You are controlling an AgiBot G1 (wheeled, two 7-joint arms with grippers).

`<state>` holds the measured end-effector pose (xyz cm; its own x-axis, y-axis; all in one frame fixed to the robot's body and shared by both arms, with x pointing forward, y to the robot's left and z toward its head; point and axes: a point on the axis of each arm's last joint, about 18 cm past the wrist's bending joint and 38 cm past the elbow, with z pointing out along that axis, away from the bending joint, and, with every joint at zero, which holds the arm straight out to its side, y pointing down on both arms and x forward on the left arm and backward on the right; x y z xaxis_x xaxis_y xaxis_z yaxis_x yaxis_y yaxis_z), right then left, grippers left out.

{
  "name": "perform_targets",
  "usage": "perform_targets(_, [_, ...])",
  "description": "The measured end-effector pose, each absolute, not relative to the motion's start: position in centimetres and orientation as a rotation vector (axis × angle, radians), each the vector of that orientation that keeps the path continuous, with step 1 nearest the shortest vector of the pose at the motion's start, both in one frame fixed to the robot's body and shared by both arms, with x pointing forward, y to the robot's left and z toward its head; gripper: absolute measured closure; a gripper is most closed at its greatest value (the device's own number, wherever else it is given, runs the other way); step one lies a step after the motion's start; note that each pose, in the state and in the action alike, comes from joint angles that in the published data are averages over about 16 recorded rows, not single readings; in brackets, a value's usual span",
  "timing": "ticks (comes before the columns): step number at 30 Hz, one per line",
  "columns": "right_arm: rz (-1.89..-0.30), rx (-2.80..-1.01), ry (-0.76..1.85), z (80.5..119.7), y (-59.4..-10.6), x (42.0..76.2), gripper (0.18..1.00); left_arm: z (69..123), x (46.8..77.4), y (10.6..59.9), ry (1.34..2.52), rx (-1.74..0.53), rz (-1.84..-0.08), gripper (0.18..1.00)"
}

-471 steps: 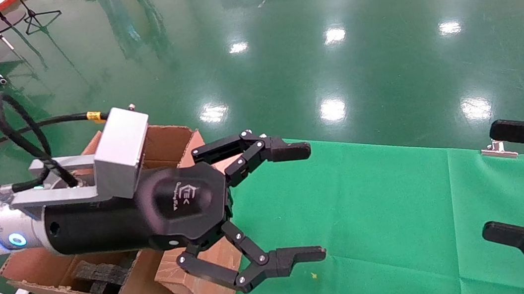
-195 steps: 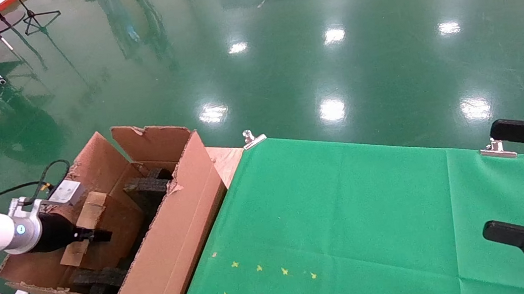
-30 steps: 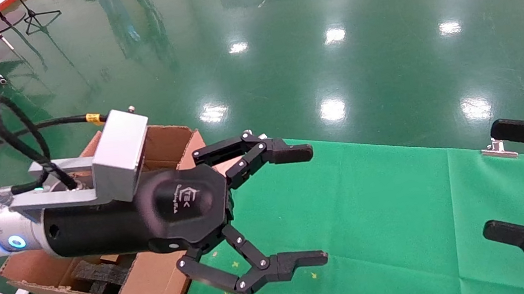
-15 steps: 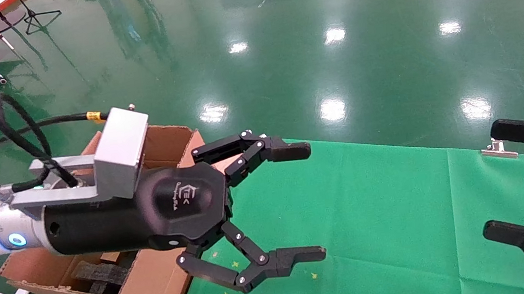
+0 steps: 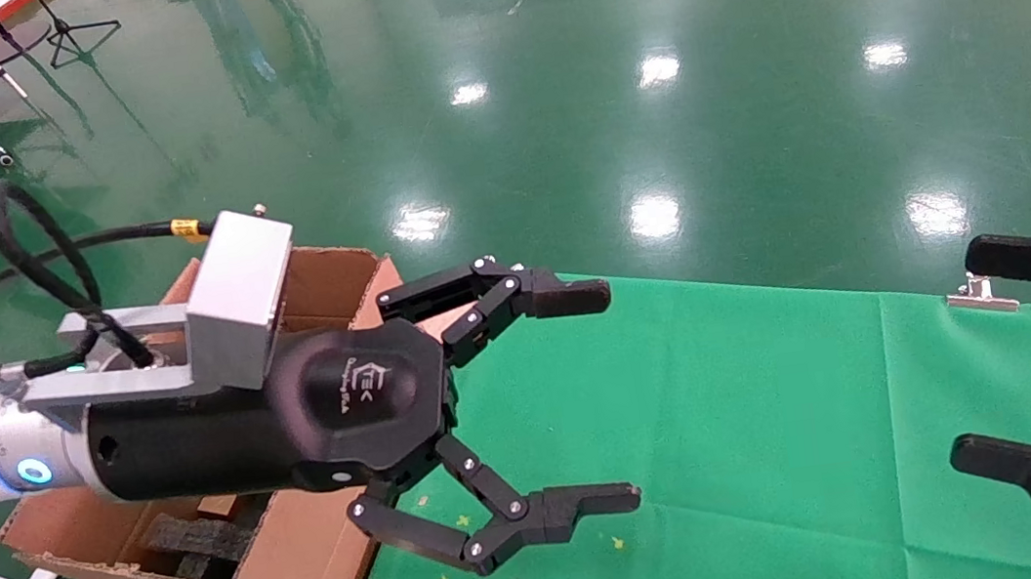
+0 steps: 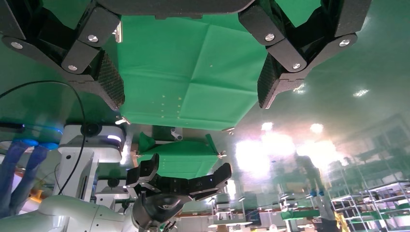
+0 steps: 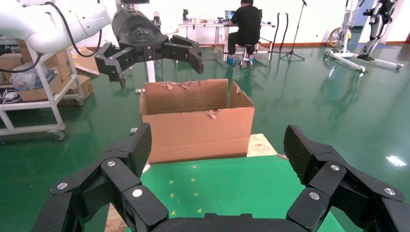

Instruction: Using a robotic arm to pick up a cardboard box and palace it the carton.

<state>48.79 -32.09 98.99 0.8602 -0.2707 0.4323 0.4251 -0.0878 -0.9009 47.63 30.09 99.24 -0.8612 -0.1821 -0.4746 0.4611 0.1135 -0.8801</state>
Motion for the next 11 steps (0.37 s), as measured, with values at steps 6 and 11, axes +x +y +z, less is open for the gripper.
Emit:
perform_targets(6, [-0.582,-1.555,-0.126,98.99,-32.09,48.79,0.178,99.24,47.64,30.09,1.926,0.27,-1.798,0.183])
perform_targets(11, [-0.582,-1.555,-0.126,98.99,-32.09,48.79,0.178,99.24,47.65,30.1,1.926,0.269,-1.798,0.183])
